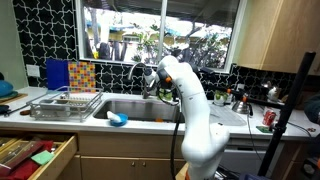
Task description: Turn on the faucet then rinse the spoon under it
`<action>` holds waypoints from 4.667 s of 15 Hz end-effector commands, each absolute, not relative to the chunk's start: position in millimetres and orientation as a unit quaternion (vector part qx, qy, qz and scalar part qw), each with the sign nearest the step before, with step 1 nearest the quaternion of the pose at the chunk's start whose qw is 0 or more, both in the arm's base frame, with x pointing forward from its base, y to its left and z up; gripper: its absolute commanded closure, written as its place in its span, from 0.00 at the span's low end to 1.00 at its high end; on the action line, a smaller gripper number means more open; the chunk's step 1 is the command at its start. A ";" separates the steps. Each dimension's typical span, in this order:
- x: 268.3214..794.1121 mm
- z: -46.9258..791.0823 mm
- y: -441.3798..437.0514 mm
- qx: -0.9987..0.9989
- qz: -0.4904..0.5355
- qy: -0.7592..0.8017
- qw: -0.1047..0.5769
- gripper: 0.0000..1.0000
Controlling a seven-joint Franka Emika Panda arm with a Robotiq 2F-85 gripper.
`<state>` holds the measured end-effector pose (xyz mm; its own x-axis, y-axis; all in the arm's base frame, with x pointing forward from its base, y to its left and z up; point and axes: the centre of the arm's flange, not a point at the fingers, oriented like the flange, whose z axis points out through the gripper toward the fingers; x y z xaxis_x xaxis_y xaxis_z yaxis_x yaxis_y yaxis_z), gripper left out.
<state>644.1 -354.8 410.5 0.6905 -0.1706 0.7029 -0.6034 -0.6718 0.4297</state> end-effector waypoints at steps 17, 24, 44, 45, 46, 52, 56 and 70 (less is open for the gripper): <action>649.1 425.5 -375.3 0.816 0.309 -0.262 0.411 0.00; 648.8 428.2 -373.6 0.812 0.299 -0.256 0.431 0.00; 620.0 447.9 -354.3 0.903 0.149 -0.222 0.336 0.00; 614.4 447.3 -350.5 0.913 0.132 -0.214 0.323 0.00; 609.7 447.6 -347.6 0.921 0.114 -0.206 0.310 0.00; 600.9 436.3 -340.9 0.940 0.064 -0.196 0.273 0.00; 595.5 431.2 -340.5 0.943 0.056 -0.195 0.263 0.00; 524.5 254.8 -314.4 0.994 -0.085 -0.060 0.034 0.00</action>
